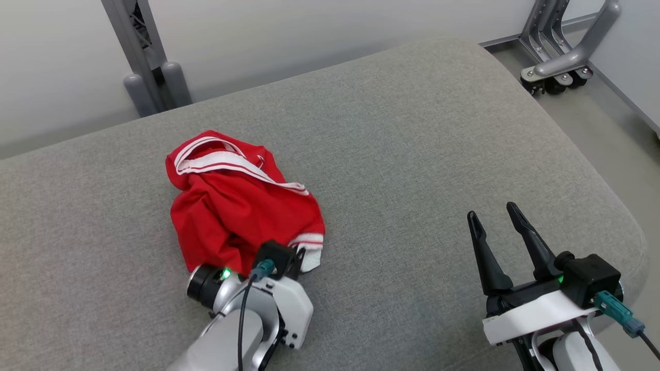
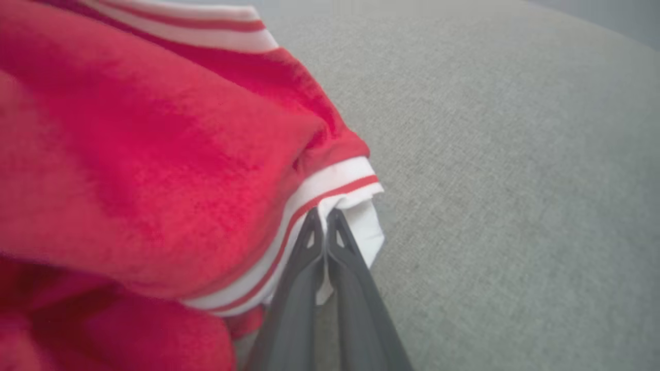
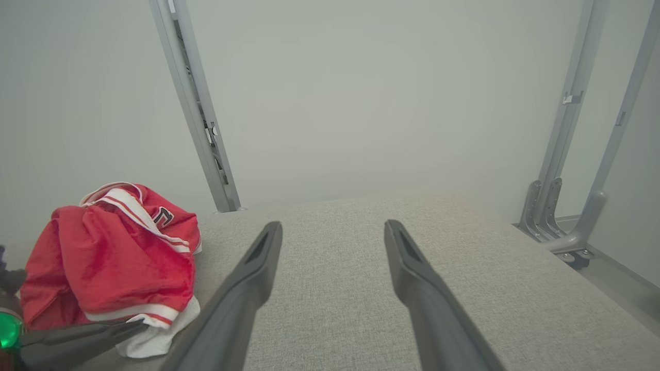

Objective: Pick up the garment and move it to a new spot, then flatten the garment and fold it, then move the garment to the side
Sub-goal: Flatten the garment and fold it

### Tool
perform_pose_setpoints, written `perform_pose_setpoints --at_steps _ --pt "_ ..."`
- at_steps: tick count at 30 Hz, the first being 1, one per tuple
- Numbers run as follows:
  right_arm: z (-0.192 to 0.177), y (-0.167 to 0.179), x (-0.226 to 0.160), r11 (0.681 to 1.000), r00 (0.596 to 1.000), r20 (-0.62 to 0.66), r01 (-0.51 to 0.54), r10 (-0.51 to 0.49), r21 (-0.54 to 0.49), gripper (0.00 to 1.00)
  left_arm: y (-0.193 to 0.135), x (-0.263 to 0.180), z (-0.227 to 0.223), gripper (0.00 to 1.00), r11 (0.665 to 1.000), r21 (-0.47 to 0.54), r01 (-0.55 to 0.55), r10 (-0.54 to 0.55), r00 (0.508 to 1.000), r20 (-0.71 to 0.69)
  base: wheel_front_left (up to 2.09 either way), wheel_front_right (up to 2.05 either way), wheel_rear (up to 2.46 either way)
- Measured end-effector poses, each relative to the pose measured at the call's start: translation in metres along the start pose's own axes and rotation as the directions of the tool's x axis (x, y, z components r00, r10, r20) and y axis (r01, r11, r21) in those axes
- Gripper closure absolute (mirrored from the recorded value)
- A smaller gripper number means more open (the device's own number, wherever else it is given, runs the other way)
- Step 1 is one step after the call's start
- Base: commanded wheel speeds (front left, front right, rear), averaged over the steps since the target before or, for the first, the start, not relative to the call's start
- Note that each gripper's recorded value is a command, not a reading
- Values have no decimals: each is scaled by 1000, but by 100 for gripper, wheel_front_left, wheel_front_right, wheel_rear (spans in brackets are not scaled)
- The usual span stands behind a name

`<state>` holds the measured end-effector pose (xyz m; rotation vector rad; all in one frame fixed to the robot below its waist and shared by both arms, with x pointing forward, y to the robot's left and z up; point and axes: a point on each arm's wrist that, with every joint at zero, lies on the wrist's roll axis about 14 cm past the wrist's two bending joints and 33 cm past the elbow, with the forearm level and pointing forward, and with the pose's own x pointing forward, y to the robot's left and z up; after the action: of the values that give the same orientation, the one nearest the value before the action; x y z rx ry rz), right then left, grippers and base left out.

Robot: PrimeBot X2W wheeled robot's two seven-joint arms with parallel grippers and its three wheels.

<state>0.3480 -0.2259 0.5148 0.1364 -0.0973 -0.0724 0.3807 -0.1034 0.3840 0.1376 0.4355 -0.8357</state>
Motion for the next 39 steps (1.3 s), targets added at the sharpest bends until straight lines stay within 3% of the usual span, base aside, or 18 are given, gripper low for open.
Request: perform_pose_setpoints --at_steps 6,11,13,17,23,27,32,39 --pt "3 3 -2 1000 1000 11 -9 9 8 0 2 1 64 100 999 -40 2 6 980 200 0 0 0" --pt "8 4 -9 1000 1000 29 -12 11 15 0 -10 -7 147 100 999 -28 45 -31 916 399 0 0 0" --pt "12 5 -12 1000 999 40 -14 13 18 0 -19 -19 206 100 997 4 76 -67 848 525 0 0 0" --pt "13 6 -17 1000 999 43 -14 14 20 0 -38 -39 281 100 989 125 79 -143 733 665 0 0 0" --pt "17 -3 -21 1000 999 51 10 -10 11 0 -56 -74 362 100 977 199 81 -209 576 790 0 0 0" --pt "17 -8 -23 1000 998 52 22 -22 8 0 -55 -99 401 100 981 177 81 -194 489 850 0 0 0" --pt "15 0 -19 1000 999 49 0 0 13 0 -27 -110 420 100 992 124 13 -115 469 876 0 0 0" --pt "9 14 -13 999 999 38 -37 36 32 0 53 -78 358 100 994 -38 -103 95 624 775 0 0 0"
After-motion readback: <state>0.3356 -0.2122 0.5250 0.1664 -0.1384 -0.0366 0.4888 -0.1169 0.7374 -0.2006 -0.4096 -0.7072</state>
